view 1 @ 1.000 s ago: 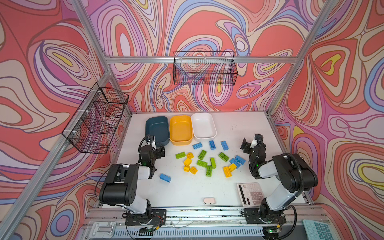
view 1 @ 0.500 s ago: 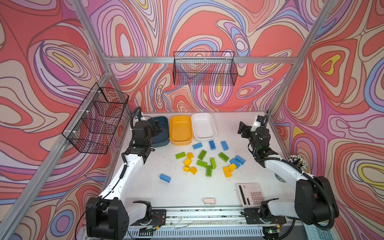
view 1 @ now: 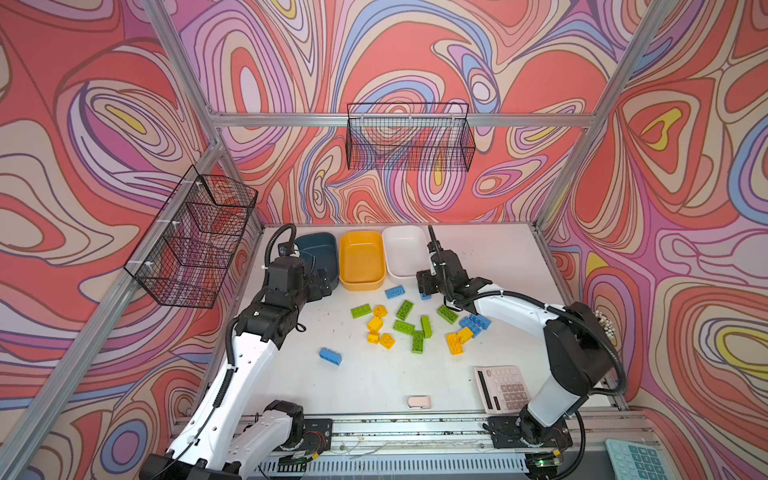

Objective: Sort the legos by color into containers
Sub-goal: 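Move the right gripper over the blue bricks beside the white tub, then lower the right gripper and grasp the long blue brick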

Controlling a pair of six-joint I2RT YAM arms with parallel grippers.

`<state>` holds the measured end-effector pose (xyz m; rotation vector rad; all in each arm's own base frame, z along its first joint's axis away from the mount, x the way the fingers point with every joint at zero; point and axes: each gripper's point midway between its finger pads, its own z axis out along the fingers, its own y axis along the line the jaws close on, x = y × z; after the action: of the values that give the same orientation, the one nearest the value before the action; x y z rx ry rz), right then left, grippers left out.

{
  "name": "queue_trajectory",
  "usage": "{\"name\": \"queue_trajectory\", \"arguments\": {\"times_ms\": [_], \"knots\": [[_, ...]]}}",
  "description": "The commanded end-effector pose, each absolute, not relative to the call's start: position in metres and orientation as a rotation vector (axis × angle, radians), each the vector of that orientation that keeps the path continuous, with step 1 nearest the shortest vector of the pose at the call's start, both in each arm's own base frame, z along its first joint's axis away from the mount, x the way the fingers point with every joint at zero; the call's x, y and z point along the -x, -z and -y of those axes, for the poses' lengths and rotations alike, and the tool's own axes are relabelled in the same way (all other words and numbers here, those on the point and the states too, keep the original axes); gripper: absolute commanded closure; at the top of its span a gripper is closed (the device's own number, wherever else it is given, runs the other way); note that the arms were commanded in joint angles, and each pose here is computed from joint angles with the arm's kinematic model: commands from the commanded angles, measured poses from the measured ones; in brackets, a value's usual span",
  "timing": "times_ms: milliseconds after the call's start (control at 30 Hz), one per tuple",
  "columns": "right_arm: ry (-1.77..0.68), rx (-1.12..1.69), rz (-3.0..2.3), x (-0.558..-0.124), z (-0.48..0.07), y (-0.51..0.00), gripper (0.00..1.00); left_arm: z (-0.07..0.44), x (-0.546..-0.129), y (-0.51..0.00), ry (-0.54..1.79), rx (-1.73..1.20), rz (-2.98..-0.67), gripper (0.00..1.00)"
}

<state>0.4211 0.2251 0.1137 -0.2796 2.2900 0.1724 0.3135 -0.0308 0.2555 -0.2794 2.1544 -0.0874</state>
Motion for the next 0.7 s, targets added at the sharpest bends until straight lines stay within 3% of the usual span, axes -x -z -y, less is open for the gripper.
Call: {"name": "queue_trajectory", "arguments": {"times_ms": [0,467,667], "knots": [[-0.132,0.257,-2.378,-0.420,-0.222,-0.087,0.24,0.030,-0.301,-0.246,0.065,0.236,-2.190,0.02],[-0.043,0.277,-2.456,-0.433,-0.225,-0.041,0.37,0.036,-0.301,-0.245,0.104,0.230,-2.204,0.05],[-0.074,0.297,-2.489,-0.432,-0.231,-0.032,0.50,0.039,-0.303,-0.241,0.119,0.225,-2.221,0.05]]}}
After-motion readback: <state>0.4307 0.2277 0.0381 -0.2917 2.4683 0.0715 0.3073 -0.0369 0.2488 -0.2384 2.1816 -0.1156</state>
